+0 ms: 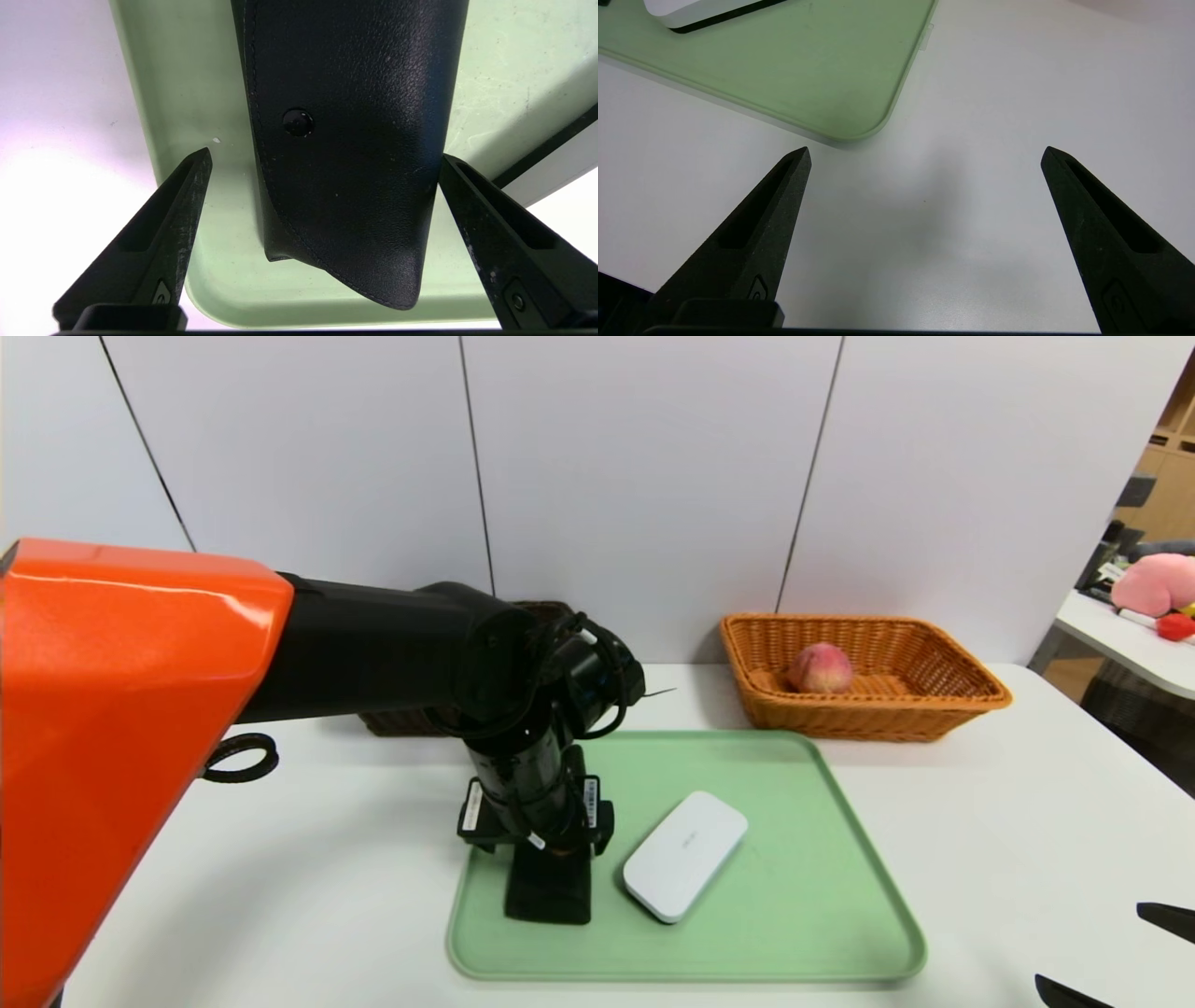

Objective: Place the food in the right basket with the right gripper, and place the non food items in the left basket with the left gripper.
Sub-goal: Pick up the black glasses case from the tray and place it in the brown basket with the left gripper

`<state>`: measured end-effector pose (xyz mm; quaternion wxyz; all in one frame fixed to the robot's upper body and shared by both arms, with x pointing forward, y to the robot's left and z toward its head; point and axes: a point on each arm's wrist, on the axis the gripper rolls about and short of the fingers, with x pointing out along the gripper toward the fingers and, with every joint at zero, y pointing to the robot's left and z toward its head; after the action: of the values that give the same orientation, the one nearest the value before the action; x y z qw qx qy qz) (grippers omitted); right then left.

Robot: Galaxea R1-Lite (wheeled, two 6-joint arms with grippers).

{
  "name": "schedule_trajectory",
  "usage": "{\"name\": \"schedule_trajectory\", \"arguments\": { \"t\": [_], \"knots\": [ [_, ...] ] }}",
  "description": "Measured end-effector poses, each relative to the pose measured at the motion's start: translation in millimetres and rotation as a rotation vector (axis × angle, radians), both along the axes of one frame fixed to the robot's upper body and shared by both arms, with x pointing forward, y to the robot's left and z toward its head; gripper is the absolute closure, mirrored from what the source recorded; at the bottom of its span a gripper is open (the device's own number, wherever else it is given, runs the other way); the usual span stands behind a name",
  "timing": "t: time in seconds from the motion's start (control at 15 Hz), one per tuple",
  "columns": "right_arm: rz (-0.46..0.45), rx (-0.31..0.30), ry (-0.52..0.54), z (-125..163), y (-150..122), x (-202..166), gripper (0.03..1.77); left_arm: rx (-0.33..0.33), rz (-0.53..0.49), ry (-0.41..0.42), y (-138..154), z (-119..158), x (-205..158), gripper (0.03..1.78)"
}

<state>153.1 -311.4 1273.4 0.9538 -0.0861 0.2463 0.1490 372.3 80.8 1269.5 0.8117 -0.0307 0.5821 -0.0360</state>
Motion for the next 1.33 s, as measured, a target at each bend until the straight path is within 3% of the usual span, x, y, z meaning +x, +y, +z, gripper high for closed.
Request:
{"name": "schedule_trajectory", "arguments": {
  "t": [0.07, 0.27, 0.47, 0.73, 0.87, 1.33],
  "knots": [
    [0.001, -0.002, 0.0, -0.2, -0.2, -0.4, 0.1, 0.0, -0.002, 0.004, 0.1, -0.6, -0.2, 0.2],
    [0.005, -0.006, -0.005, -0.3, -1.0, -2.2, 0.1, -0.001, -0.006, 0.007, 0.2, -0.4, -0.9, 0.68],
    [0.005, -0.004, -0.009, 0.0, -1.5, -3.2, 0.1, -0.002, -0.007, 0.002, 0.6, 1.4, -1.9, 0.96],
    [0.005, -0.003, -0.012, -0.2, -1.8, -3.9, 0.1, -0.014, -0.024, -0.017, 0.3, 10.3, -8.4, 1.15],
    [0.005, -0.002, -0.011, -0.2, -1.7, -3.9, 0.1, -0.024, -0.048, -0.037, -1.7, 19.3, -16.8, 1.33],
    [0.009, 0.0, -0.011, -1.3, -1.8, -4.0, 0.1, -0.048, -0.155, -0.19, -4.3, 68.1, -63.2, 1.42]
  ]
}}
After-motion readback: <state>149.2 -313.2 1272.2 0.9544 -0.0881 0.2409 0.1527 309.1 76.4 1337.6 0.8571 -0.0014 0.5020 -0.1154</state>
